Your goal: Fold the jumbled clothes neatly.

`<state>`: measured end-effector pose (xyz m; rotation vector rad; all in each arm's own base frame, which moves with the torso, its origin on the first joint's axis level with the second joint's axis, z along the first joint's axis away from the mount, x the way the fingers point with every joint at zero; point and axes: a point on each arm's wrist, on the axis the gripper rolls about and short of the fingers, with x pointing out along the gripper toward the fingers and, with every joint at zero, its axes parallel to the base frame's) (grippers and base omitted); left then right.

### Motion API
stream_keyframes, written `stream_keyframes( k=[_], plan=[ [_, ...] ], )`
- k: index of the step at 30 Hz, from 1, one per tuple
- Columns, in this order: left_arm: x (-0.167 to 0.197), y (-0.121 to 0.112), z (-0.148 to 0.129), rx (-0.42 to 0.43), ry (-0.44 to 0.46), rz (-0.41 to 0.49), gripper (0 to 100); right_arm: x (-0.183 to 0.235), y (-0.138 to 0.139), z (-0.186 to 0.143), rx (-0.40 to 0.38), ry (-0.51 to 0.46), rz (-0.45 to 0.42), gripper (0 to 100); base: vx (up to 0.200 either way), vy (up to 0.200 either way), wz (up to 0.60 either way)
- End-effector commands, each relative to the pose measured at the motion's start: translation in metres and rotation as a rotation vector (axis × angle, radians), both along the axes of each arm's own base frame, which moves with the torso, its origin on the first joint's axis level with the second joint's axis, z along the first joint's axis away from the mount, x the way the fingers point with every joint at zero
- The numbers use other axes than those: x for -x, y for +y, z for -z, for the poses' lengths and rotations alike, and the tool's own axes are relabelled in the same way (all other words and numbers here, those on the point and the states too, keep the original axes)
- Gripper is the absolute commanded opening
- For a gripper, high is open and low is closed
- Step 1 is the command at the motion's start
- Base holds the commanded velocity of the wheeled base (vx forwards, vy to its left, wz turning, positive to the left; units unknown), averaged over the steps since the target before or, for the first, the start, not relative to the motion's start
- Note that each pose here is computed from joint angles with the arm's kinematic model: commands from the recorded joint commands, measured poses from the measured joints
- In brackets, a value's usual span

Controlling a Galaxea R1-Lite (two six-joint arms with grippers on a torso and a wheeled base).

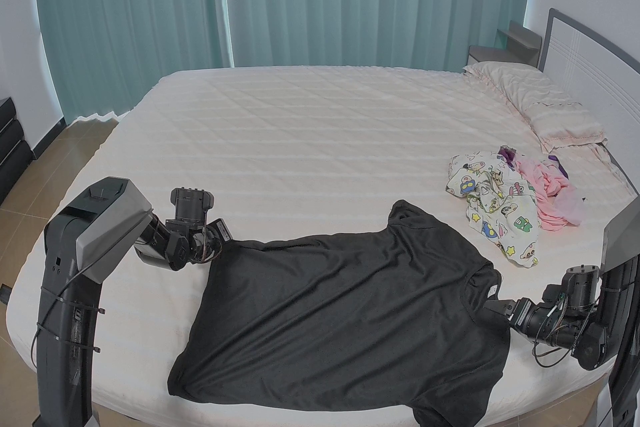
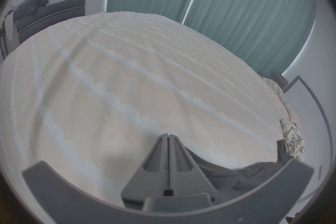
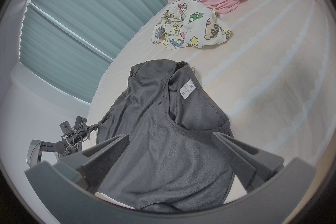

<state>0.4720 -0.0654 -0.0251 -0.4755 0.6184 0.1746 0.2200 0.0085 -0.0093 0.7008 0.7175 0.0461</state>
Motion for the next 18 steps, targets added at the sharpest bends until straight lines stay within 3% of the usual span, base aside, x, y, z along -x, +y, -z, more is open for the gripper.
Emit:
stream_keyframes(
  k=[1, 13, 18],
  plan=[
    [0.001, 0.003, -0.009, 0.0, -0.011, -0.008, 0, 0.0, 0.0, 0.0, 0.0, -0.001, -0.001, 100, 0.0, 0.0, 0.0],
    [-0.017, 0.034, -0.032, -0.006, -0.104, -0.083, 0, 0.0, 0.0, 0.0, -0.001, -0.001, -0.003, 100, 0.0, 0.0, 0.0],
    [-0.028, 0.034, -0.031, -0.011, -0.121, -0.089, 0, -0.001, 0.0, 0.0, -0.001, -0.008, -0.003, 100, 0.0, 0.0, 0.0]
  ],
)
